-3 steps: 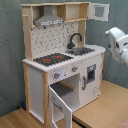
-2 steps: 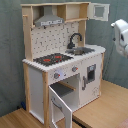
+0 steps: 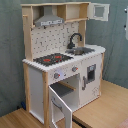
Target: Play with the kitchen
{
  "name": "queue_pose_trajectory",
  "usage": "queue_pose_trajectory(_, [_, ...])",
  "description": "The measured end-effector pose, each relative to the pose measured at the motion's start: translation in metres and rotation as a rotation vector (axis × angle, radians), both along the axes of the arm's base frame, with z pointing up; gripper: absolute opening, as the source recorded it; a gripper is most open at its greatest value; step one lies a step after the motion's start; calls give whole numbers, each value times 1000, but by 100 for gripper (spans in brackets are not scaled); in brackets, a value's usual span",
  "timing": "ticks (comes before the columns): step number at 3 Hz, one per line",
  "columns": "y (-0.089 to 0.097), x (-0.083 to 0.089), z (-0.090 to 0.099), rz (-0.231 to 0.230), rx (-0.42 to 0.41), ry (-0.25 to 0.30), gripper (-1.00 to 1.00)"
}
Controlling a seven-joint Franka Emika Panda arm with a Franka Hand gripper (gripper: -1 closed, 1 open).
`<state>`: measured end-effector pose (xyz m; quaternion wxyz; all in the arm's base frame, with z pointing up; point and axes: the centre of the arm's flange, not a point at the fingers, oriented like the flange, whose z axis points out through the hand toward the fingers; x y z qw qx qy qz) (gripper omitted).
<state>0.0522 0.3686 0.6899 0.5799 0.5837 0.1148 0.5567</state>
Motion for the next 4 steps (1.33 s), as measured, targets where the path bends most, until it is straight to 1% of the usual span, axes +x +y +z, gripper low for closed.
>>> queue_pose_trajectory(1, [-42,6,25,-48,122,-12,100])
queue_pose_trajectory(2, [-89,8,51,-71,237,-34,100])
queue_pose_trajectory(3, [-135,5,68,-84,340,-58,100])
queue_pose_trajectory(4, [-177,8,81,-76,422,-69,100])
